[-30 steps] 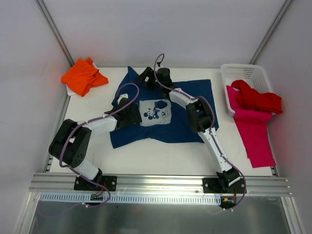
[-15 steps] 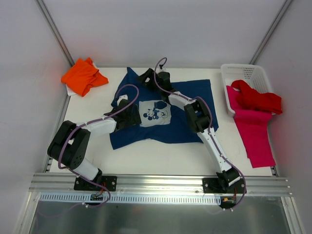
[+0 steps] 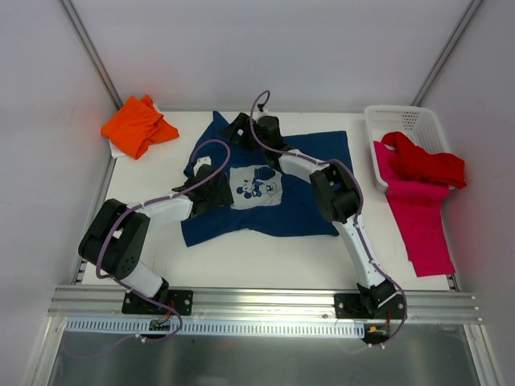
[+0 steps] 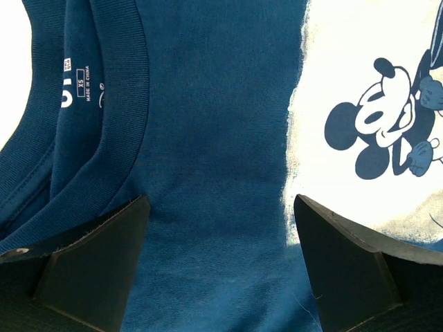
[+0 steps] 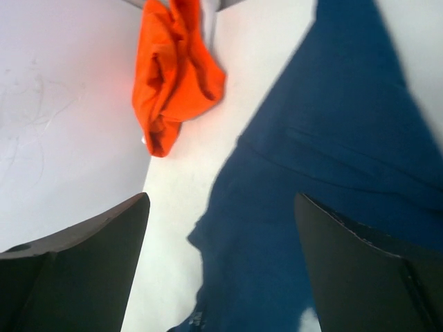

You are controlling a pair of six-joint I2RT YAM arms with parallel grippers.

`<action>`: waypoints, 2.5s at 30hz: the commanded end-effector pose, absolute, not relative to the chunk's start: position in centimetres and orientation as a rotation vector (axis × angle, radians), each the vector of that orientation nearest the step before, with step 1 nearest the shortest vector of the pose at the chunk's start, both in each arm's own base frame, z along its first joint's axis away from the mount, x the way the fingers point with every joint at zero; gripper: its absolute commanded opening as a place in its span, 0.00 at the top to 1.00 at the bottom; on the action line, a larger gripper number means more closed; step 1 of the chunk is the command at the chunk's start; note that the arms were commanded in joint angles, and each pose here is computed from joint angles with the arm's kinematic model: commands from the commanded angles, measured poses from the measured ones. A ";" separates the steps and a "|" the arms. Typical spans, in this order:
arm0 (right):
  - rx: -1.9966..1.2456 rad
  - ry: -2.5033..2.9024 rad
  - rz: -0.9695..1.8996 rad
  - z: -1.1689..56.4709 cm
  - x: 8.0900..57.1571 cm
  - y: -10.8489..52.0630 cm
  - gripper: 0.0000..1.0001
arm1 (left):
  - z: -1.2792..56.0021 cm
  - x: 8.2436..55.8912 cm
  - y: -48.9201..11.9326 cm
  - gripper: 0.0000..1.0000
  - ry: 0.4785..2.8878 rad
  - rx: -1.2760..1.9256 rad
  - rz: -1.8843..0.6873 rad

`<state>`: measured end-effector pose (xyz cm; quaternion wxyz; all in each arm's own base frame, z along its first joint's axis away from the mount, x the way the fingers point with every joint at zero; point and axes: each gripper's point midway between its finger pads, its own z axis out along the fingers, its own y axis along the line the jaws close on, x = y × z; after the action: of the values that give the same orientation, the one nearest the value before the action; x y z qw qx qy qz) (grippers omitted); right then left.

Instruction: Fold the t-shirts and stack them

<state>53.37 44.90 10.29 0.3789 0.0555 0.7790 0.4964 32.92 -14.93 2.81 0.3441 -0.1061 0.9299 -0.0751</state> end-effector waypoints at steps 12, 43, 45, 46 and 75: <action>0.119 1.989 1.279 11.3 53.7 47.4 0.11 | 2.5 31.5 -14.0 0.14 2.398 -0.319 -0.173; 0.430 1.815 1.045 9.0 63.1 42.5 0.05 | 1.9 28.7 -12.8 0.14 2.402 -0.343 -0.182; 0.465 1.766 1.008 9.7 64.1 41.4 0.04 | 1.9 28.4 -12.7 0.14 2.402 -0.343 -0.185; 0.510 1.716 0.971 10.2 65.1 40.0 0.04 | 1.6 28.0 -12.5 0.14 2.409 -0.340 -0.182; -0.058 2.235 0.378 21.3 47.8 29.4 0.01 | 12.3 30.0 -14.3 0.01 2.153 -0.261 -0.357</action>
<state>54.30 30.25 32.56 0.5958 0.0491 0.7579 0.2612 29.08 -13.39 7.42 0.4076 -0.1276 0.8965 -0.1177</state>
